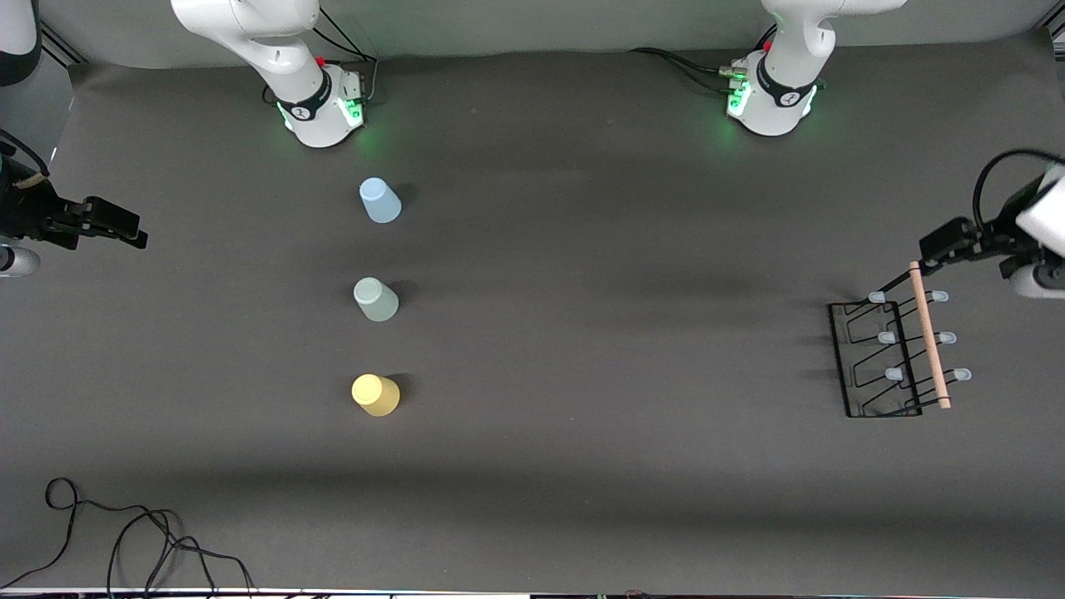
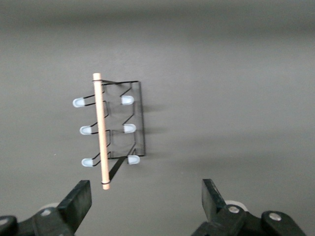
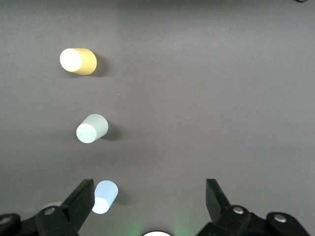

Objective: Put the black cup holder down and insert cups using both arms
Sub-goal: 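Lower the left gripper onto the rack's wooden rod and grasp it, then carry the black rack with the left gripper toward the table middle, then release the rack with the left gripper while the right gripper reaches the green cup, then grasp the pale green cup with the right gripper while the left gripper withdraws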

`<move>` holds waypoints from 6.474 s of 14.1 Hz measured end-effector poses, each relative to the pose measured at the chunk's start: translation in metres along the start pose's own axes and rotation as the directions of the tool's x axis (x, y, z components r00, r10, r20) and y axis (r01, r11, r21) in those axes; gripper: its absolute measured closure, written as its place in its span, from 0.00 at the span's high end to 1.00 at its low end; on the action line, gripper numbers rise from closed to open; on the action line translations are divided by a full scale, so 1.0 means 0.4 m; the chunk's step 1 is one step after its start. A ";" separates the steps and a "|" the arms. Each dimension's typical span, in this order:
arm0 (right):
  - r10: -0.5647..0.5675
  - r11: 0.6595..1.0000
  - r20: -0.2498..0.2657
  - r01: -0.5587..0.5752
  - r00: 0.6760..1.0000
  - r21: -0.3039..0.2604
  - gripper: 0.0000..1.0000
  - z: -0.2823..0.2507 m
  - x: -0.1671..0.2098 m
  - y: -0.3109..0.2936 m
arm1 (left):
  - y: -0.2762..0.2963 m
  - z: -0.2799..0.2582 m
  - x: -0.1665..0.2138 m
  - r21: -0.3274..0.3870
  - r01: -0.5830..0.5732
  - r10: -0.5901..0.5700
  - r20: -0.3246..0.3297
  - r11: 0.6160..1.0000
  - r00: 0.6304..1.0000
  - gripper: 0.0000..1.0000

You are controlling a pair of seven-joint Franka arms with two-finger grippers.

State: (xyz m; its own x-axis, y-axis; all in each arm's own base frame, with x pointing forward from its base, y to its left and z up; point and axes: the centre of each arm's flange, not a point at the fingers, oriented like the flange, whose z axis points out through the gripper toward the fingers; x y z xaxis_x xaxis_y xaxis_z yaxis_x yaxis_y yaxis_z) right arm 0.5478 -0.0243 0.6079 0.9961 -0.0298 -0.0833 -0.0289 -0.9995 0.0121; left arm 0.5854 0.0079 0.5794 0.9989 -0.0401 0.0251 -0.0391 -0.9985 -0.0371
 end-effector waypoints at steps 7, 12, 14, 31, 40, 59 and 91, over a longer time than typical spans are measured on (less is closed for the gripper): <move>0.000 1.000 0.000 0.000 1.000 0.000 1.00 0.000 0.000 0.000 | -0.223 0.312 0.038 0.004 -0.009 0.009 0.081 1.000 0.997 1.00; 0.000 1.000 0.000 0.000 1.000 0.000 1.00 -0.001 0.000 0.000 | -0.229 0.534 0.042 -0.010 -0.027 0.028 0.125 1.000 0.992 0.81; 0.000 1.000 0.000 0.000 1.000 0.000 1.00 0.000 0.000 0.000 | -0.221 0.609 0.016 -0.023 -0.028 0.032 0.179 0.999 0.983 0.70; 0.000 1.000 0.000 0.000 1.000 0.000 1.00 0.000 0.001 0.000 | 0.104 0.394 0.064 0.002 -0.041 0.041 0.129 0.999 0.991 0.10; 0.000 1.000 0.000 0.000 1.000 0.000 1.00 -0.001 0.001 0.000 | 0.782 0.334 -0.038 -0.109 0.066 -0.052 0.126 0.992 0.991 0.10; 0.129 0.991 0.004 -0.129 0.992 0.027 1.00 0.097 0.011 -0.234 | 1.403 0.565 -0.256 -0.195 0.072 -0.067 0.034 0.978 0.997 0.10; 0.173 0.984 -0.139 -0.164 0.975 0.074 1.00 1.036 -0.134 -0.514 | 0.117 0.047 -0.046 0.014 0.022 -0.023 0.032 1.000 0.999 1.00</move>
State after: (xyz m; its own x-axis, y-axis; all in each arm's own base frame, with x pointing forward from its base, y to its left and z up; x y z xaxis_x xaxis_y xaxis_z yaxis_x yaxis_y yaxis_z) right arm 0.4656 0.1789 0.1969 0.9779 -0.2004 0.0589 -0.1977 -0.9791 -0.0485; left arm 0.5657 -0.0375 0.5585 0.9998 -0.0163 -0.0060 -0.0166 -0.9986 -0.0506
